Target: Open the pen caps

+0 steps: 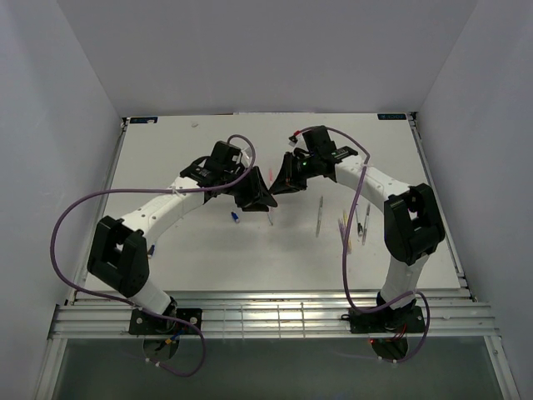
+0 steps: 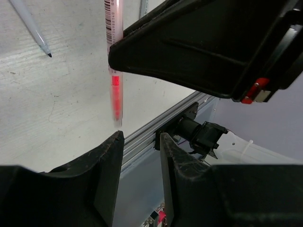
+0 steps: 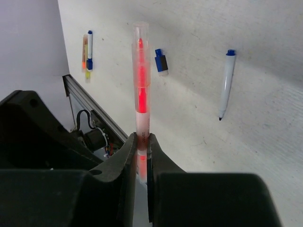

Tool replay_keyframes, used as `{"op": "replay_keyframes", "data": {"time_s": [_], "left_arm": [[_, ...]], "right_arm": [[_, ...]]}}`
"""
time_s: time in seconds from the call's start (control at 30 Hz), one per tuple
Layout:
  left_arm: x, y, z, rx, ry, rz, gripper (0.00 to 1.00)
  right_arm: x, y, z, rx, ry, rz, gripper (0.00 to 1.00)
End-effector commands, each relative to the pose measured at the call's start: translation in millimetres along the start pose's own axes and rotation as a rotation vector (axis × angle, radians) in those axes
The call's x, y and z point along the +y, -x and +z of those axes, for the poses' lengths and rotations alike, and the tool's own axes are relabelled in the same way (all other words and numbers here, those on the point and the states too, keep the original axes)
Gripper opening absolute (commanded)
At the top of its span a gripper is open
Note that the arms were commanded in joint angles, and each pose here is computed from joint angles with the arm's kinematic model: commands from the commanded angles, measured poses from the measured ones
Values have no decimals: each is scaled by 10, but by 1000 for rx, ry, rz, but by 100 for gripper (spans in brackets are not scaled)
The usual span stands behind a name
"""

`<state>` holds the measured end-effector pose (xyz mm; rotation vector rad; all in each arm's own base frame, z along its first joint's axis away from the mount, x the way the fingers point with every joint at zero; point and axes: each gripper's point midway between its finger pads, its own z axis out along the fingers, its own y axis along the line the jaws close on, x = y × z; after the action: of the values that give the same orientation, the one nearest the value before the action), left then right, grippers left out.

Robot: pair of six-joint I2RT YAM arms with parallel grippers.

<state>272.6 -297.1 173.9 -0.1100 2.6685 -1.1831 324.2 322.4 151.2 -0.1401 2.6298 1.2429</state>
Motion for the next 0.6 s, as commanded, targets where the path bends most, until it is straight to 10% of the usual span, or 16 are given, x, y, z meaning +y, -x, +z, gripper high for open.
{"op": "replay_keyframes", "data": {"time_s": [0.0,0.57], "left_arm": [[-104,-30,64,10,-22,5,47],[115,-124,233,12,115,-38,43]], "right_arm": [[292,19,-99,-9,119,-47,8],[320,-75,-145,7,152,-50,8]]}}
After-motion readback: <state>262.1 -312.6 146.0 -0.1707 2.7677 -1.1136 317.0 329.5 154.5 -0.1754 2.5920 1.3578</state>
